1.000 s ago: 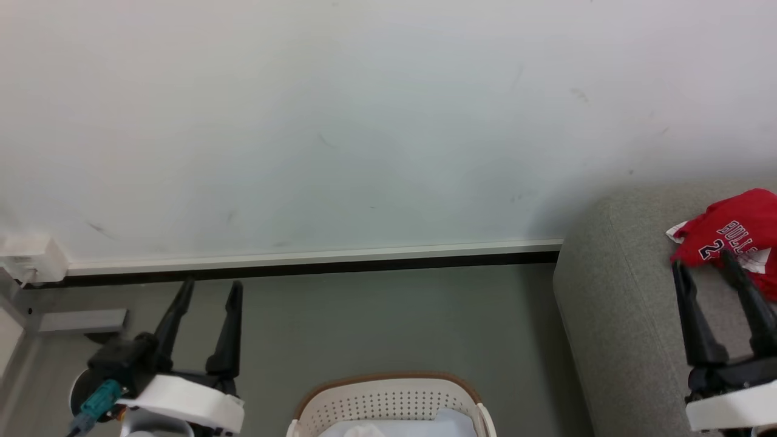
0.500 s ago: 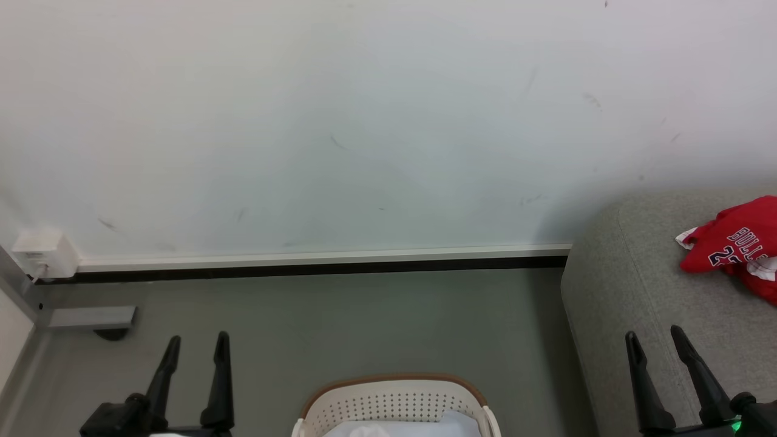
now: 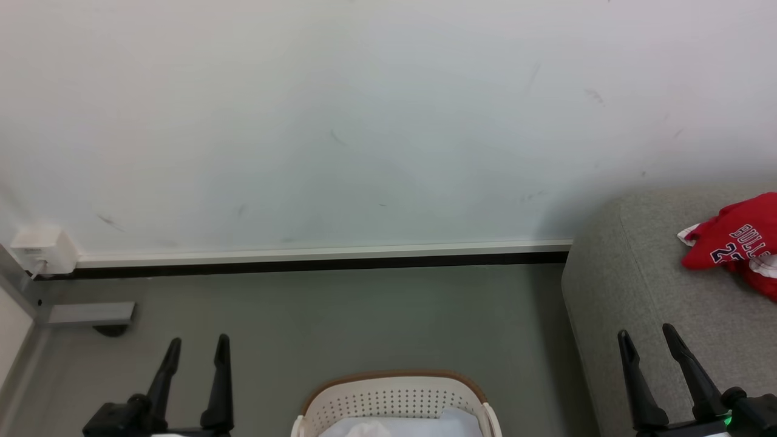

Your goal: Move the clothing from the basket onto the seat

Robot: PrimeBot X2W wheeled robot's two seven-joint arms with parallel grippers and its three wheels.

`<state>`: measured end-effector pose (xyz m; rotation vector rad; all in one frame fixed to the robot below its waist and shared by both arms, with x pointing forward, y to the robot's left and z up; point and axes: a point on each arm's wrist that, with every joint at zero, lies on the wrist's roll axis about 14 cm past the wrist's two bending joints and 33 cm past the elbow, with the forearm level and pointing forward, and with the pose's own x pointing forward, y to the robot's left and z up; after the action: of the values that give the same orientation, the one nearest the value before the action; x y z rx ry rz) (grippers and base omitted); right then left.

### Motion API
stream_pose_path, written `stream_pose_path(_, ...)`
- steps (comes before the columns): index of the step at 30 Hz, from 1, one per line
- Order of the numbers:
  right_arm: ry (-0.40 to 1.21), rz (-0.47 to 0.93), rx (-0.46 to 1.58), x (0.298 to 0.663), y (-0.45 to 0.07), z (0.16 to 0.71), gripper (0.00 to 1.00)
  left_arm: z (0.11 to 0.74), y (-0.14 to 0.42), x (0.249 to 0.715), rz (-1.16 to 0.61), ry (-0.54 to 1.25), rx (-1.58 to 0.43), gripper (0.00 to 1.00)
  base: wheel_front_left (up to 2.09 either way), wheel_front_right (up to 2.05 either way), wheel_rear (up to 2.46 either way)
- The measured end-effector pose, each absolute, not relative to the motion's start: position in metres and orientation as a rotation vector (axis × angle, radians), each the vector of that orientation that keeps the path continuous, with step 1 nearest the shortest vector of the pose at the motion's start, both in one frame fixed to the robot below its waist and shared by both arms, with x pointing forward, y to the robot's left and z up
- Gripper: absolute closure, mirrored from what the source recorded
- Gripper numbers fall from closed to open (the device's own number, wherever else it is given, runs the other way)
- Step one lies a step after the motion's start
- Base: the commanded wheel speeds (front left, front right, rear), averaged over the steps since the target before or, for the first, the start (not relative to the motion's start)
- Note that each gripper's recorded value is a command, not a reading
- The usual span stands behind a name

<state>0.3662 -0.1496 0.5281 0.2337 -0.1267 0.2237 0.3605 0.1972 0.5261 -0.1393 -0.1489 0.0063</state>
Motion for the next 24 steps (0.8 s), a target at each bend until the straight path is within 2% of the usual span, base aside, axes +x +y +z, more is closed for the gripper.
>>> stream_pose_path(11,-0.126,0.22,0.232,0.372,-0.153,0.528,0.0,0.515,0.181,0.371,-0.044,-0.113,-0.15,0.0,0.0,0.0,0.0)
stream_pose_path(17,-0.137,0.206,0.225,0.388,-0.16,0.532,0.0,0.508,0.162,0.394,-0.099,-0.087,-0.158,0.0,0.0,0.0,0.0)
stream_pose_path(24,-0.13,0.17,0.218,0.41,-0.172,0.526,0.0,0.461,0.131,0.424,-0.187,0.056,-0.153,0.0,0.0,0.0,0.0)
